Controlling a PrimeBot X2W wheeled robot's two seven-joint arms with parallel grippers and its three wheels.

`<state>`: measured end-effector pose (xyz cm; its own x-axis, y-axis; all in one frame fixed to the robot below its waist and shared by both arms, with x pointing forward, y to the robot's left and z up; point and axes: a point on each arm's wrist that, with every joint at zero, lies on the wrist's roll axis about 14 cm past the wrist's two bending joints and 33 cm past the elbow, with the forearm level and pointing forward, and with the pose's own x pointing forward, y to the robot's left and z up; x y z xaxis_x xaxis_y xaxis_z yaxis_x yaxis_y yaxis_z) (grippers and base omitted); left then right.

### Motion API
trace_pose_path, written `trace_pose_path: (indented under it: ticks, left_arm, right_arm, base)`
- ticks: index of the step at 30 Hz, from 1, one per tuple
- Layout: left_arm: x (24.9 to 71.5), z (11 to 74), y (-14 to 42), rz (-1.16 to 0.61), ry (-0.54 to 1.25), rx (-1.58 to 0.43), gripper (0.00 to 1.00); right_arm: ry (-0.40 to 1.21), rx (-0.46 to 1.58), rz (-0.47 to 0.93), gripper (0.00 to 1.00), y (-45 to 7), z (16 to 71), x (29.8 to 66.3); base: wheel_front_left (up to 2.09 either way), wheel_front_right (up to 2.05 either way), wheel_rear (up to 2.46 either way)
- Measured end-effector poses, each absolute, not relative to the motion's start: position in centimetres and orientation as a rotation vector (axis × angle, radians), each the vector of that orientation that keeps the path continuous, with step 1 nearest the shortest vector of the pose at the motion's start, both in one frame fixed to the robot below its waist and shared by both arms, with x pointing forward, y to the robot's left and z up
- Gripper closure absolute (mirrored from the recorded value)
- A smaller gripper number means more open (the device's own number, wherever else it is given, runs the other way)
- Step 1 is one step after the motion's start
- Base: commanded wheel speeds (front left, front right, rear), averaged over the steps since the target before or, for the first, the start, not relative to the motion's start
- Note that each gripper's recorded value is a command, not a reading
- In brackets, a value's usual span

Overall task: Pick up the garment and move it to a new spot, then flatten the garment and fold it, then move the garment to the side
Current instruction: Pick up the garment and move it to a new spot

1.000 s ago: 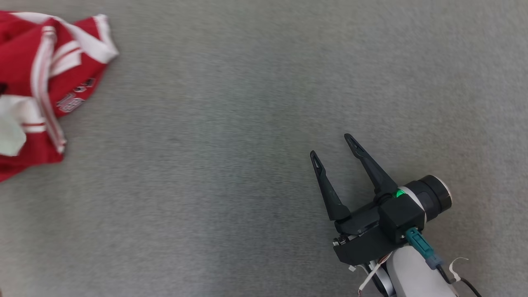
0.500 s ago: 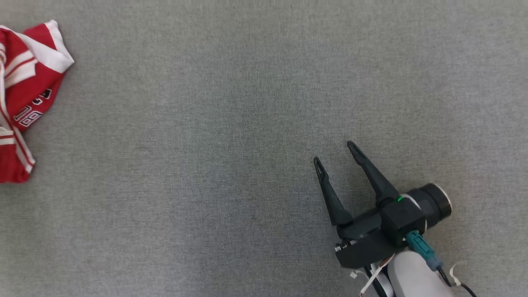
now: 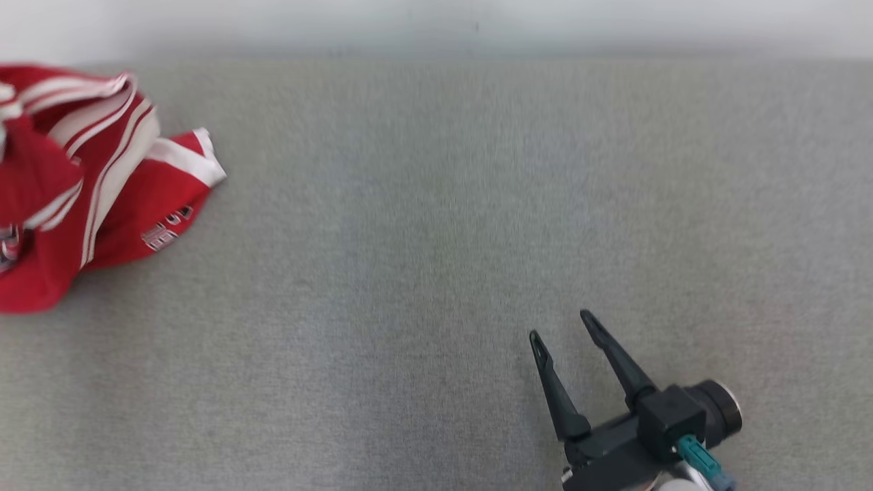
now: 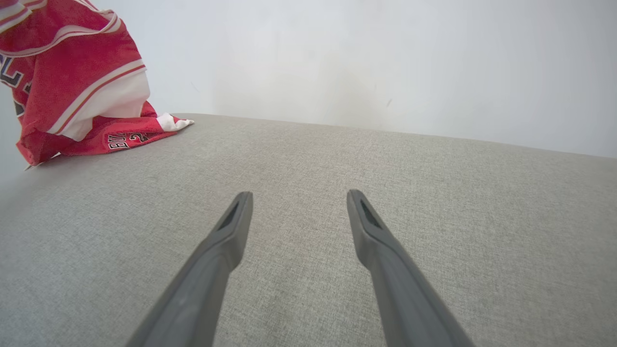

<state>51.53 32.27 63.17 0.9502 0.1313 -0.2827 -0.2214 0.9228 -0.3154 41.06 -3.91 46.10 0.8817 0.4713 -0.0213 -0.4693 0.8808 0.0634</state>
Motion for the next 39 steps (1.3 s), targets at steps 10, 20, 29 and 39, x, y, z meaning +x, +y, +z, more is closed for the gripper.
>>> trace_pose_path:
  ticks: [10, 20, 29, 39]
  left_arm:
    - [49.2, 77.9, 22.1, -0.184, -0.084, -0.327, 1.00]
    - [48.8, 83.2, 11.0, -0.478, -0.202, -0.349, 1.00]
    - [50.1, 83.6, 1.9, -0.669, -0.194, -0.365, 1.00]
    - [52.3, 69.0, -4.6, -0.716, 0.126, -0.295, 1.00]
  right_arm:
    - [-0.065, 0.040, 0.464, 0.00, -4.9, 50.3, 37.7]
    - [-0.097, 0.022, 0.349, 0.00, -8.8, 51.4, 35.8]
    - [-0.098, 0.039, 0.210, 0.00, -13.0, 51.4, 33.9]
    - [-0.070, 0.041, 0.108, 0.00, -16.1, 50.6, 33.3]
  base:
    - [0.00, 0.00, 0.00]
    - [0.00, 0.00, 0.00]
    - [0.00, 0.00, 0.00]
    - [0.00, 0.00, 0.00]
